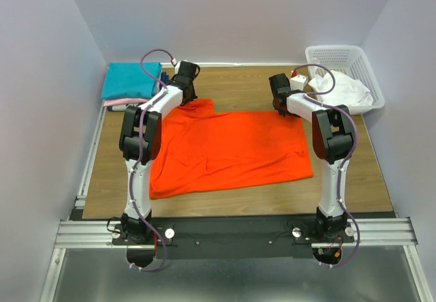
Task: Fold and stack the t-shirts
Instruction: Fold the tshirt
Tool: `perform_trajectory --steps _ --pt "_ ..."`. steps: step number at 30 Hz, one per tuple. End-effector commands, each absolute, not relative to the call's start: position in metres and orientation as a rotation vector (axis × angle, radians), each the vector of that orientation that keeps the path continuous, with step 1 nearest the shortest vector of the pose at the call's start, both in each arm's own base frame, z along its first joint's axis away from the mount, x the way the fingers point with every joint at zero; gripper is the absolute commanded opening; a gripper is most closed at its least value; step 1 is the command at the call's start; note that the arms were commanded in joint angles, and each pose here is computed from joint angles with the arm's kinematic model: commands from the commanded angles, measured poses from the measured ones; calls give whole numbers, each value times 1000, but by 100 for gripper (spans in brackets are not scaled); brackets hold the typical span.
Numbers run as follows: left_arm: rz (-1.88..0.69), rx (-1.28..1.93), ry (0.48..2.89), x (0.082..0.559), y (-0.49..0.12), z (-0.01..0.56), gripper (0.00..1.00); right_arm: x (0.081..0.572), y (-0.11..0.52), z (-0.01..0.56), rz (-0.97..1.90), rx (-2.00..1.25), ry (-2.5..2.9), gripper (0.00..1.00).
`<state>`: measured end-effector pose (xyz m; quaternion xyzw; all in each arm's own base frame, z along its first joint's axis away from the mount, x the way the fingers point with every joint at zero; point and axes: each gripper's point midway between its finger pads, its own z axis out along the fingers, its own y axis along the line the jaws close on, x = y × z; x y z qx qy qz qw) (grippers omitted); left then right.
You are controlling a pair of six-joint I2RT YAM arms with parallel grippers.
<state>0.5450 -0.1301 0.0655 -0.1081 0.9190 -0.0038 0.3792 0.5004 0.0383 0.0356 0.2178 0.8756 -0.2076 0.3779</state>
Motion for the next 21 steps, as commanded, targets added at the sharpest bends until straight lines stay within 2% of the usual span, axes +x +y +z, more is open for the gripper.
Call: perform_trajectory --steps 1,4,11,21 --pt "-45 -285 2295 546 -136 87 0 484 25 21 -638 565 2264 70" --pt "-36 -289 2292 544 -134 89 0 483 24 19 -647 573 2263 68" --pt "-48 -288 2281 540 -136 97 0 482 23 18 -652 580 2265 41" --pt "-45 -301 2265 527 -134 108 0 482 24 28 -632 611 2245 9"
